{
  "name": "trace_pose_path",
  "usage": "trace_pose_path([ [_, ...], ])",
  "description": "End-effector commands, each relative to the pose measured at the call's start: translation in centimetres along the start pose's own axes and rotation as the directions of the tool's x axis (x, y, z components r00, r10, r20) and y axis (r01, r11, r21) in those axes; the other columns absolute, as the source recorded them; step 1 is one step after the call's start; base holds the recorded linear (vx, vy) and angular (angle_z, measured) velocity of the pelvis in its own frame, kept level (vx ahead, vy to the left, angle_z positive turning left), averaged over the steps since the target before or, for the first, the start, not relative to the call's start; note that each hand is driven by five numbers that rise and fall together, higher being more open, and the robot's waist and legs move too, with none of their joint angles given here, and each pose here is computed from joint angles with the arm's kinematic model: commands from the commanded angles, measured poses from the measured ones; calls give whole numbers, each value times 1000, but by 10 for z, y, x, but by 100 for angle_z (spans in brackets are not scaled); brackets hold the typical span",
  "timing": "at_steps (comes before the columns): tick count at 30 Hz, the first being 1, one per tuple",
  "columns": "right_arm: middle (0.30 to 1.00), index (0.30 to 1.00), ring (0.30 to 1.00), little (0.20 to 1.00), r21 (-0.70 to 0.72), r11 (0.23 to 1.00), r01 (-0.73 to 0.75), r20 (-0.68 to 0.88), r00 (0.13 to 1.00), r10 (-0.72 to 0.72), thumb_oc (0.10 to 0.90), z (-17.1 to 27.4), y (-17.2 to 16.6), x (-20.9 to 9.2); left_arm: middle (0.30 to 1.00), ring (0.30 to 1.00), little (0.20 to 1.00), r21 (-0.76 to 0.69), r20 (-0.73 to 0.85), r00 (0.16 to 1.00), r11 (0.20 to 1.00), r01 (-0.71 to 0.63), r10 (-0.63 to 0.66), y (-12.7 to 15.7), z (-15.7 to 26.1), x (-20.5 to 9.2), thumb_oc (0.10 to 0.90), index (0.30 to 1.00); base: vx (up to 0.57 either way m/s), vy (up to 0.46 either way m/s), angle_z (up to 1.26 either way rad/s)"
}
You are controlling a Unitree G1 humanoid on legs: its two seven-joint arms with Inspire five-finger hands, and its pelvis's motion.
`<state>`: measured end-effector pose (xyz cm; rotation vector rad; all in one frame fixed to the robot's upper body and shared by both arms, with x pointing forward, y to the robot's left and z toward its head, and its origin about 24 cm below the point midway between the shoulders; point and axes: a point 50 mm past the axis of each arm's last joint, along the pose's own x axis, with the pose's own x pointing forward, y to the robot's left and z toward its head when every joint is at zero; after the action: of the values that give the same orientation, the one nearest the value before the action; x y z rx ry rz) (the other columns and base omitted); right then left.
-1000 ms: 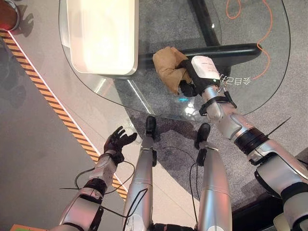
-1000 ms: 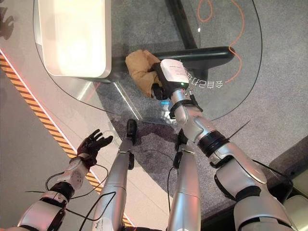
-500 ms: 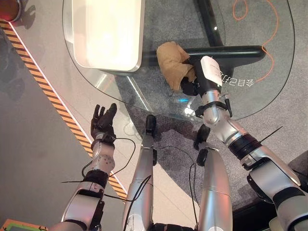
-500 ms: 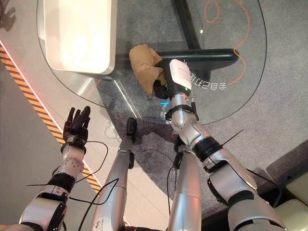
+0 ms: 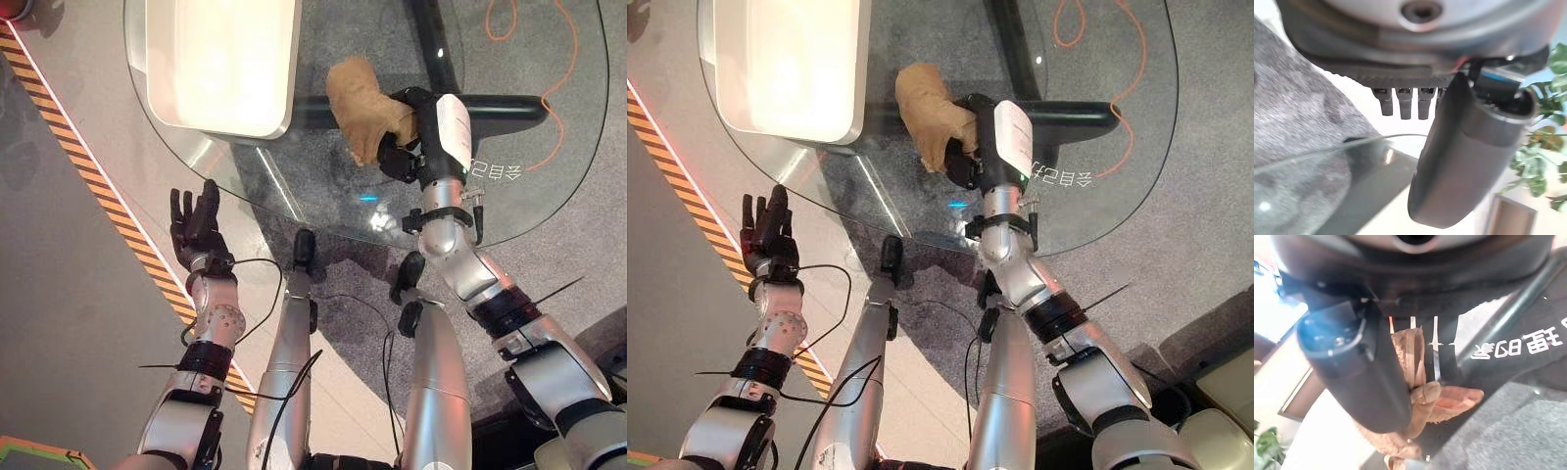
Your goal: Wipe the table with a cloth and put it in the basket.
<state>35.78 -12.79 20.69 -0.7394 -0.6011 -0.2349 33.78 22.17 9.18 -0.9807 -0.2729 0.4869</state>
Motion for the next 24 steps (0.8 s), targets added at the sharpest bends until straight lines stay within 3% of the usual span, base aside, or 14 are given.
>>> trace_pose_path([
  [1,300,300,300,200,278,948,152,360,899,-250,100,87,-36,7,900,900,900,30,257,956,990,139,-143,-15,52,4,800,900,0,0,0],
  [15,300,300,300,200,391,906,160,416,848,-329,100,96,-55,-13,900,900,900,7,303,888,933,360,-345,-59,59,-31,800,900,0,0,0],
  [21,300,300,300,200,428,894,134,429,840,-332,100,97,-60,-20,900,900,900,82,281,806,850,520,-521,-80,60,-48,800,900,0,0,0],
  [24,300,300,300,200,473,875,109,434,835,-339,100,96,-64,-26,900,900,900,111,221,741,771,627,-634,-92,57,-56,800,900,0,0,0],
])
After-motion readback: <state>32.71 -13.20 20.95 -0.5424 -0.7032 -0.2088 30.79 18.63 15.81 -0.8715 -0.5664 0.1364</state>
